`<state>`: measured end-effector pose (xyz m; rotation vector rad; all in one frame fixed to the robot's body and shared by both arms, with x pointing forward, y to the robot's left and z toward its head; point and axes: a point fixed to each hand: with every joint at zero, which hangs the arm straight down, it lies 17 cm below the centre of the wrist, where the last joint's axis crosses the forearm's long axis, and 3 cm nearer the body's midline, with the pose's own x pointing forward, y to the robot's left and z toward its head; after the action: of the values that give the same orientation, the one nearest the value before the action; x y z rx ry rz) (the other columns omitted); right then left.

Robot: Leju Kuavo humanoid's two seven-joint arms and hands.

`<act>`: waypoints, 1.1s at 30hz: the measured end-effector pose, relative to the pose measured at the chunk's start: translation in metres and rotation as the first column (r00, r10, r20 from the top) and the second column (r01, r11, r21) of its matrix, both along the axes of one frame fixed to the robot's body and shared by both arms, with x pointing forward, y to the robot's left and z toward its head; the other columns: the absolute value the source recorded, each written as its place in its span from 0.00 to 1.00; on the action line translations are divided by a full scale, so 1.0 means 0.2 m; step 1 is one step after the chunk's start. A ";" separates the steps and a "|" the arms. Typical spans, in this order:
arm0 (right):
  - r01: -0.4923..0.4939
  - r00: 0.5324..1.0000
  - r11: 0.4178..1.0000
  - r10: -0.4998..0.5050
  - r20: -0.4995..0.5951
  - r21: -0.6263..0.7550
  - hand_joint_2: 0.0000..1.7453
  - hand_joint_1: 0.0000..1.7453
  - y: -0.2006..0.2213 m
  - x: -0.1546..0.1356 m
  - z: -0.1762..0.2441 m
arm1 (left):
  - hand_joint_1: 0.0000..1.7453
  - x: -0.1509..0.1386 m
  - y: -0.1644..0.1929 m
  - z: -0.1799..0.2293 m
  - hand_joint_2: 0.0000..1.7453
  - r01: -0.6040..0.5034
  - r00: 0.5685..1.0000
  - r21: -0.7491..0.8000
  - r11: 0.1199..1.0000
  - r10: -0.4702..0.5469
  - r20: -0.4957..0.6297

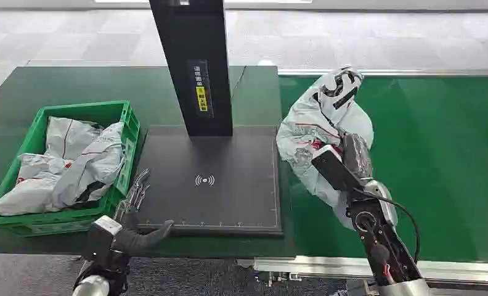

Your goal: Moved the parcel from conveyor to table for the left to box.

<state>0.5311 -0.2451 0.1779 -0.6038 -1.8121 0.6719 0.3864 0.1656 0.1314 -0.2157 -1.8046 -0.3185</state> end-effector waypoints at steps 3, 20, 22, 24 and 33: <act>-0.031 0.999 0.999 0.030 0.018 0.023 1.00 1.00 0.05 -0.01 0.04 | 0.00 0.01 0.01 0.01 1.00 -0.002 1.000 0.001 1.000 0.002 0.005; -0.631 0.773 0.768 0.609 -0.178 -0.114 1.00 1.00 0.71 -0.39 -0.21 | 0.00 0.03 0.03 0.00 1.00 0.018 0.999 0.006 1.000 -0.019 0.035; -0.689 0.721 0.713 0.656 -0.224 -0.131 1.00 1.00 0.76 -0.45 -0.26 | 0.00 0.04 0.04 -0.01 1.00 0.019 0.999 0.009 1.000 -0.019 0.033; -0.709 0.701 0.690 0.670 -0.244 -0.144 1.00 1.00 0.78 -0.48 -0.29 | 0.00 0.04 0.04 -0.01 1.00 0.018 0.999 0.011 1.000 -0.018 0.032; -0.825 0.559 0.533 0.727 -0.398 -0.187 1.00 1.00 0.85 -0.64 -0.46 | 0.00 0.06 0.05 -0.03 1.00 0.018 0.999 0.018 1.000 -0.018 0.026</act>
<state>0.4026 -0.0753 0.0849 0.1668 -1.6427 1.6565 0.3980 0.1763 0.1261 -0.2162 -1.8258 -0.3516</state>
